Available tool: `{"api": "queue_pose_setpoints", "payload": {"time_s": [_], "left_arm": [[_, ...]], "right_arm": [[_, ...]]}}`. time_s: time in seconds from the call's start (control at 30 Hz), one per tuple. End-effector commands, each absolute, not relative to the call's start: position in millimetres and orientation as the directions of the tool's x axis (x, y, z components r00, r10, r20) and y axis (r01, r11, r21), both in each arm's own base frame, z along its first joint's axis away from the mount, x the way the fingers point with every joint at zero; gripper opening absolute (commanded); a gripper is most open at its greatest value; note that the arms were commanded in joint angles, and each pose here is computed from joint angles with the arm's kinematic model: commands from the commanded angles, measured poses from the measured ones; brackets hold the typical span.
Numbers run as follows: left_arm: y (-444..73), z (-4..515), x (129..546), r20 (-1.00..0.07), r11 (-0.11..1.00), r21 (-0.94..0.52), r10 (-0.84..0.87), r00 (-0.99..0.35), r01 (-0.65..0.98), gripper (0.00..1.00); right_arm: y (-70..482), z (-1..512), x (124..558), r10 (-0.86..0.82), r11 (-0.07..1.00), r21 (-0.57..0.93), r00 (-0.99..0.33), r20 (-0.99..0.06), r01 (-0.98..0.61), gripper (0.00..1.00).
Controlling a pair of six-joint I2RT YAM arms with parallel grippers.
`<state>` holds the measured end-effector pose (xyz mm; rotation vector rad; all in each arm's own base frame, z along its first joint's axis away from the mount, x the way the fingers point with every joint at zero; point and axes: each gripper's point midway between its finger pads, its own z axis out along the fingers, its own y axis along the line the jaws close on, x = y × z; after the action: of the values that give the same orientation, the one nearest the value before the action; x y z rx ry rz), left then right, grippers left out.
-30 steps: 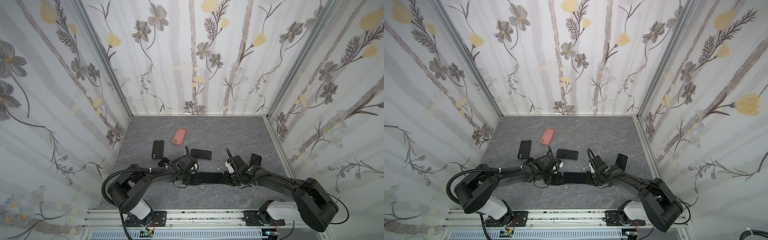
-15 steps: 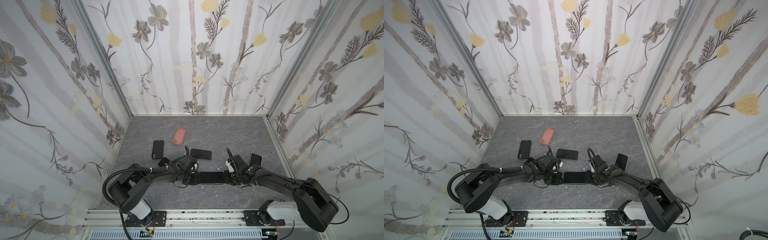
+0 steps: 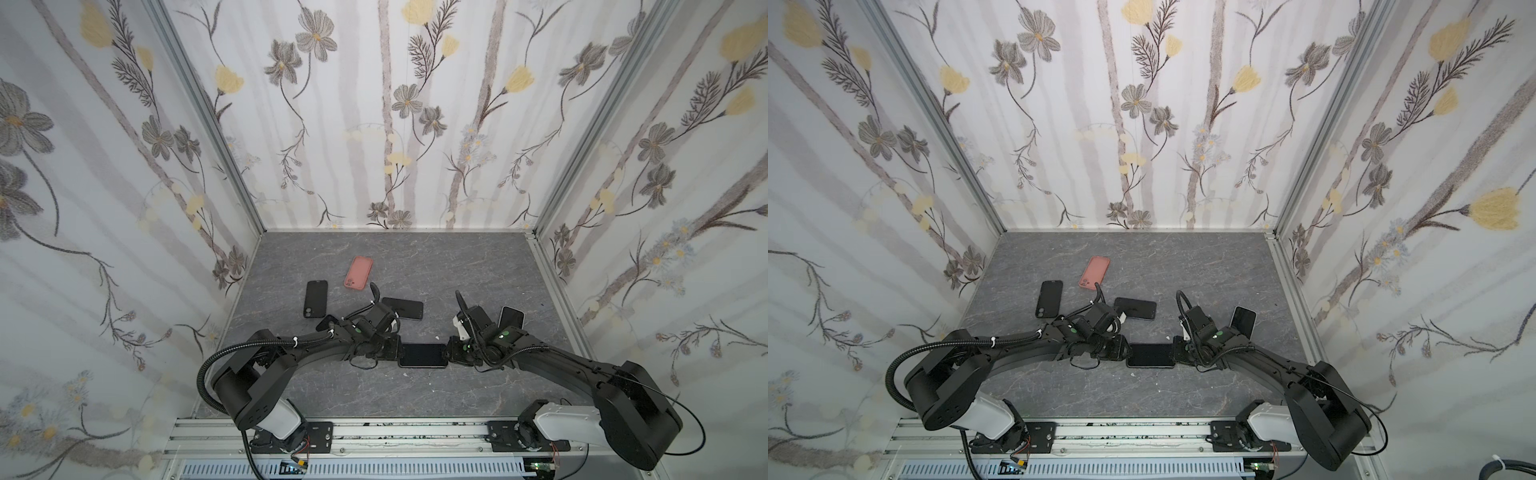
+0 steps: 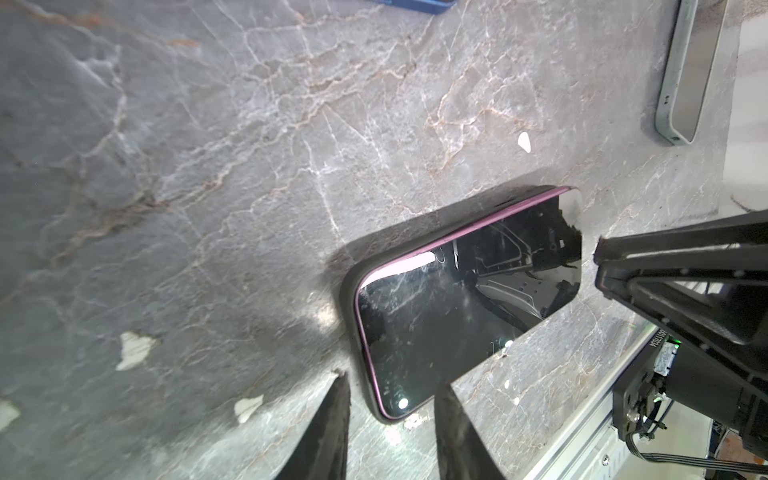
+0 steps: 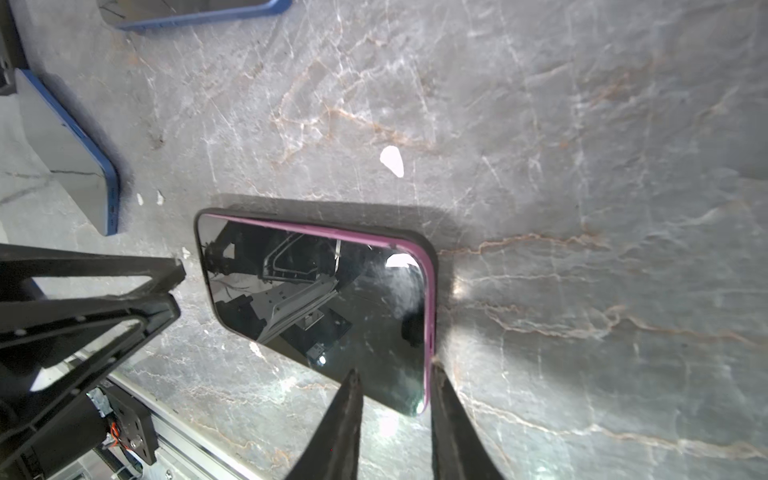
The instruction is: Put the phone into the phone case
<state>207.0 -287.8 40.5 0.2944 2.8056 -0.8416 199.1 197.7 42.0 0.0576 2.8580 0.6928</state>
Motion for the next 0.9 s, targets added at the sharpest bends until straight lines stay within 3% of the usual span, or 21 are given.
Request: {"api": "queue_pose_setpoints", "payload": {"time_s": [0.0,0.2,0.6,0.87], "left_arm": [[-290.4,35.8,210.8,-0.249,0.820,-0.515,0.135,-0.959,0.249,0.33],[-290.4,26.4,205.6,-0.220,0.817,-0.527,0.137,-0.966,0.235,0.28],[-288.9,15.1,191.5,-0.168,0.808,-0.552,0.136,-0.976,0.208,0.26],[-267.4,1.1,190.7,-0.163,0.870,-0.453,0.135,-0.977,0.196,0.23]], "right_arm": [[196.6,36.1,195.8,0.062,0.898,0.440,-0.984,-0.164,-0.017,0.25],[201.3,31.3,193.2,0.058,0.886,0.463,-0.988,-0.143,-0.015,0.14],[198.6,11.8,181.0,0.055,0.890,0.456,-0.995,-0.085,0.010,0.09],[182.7,20.9,185.2,0.042,0.933,0.359,-0.992,-0.118,-0.003,0.22]]}}
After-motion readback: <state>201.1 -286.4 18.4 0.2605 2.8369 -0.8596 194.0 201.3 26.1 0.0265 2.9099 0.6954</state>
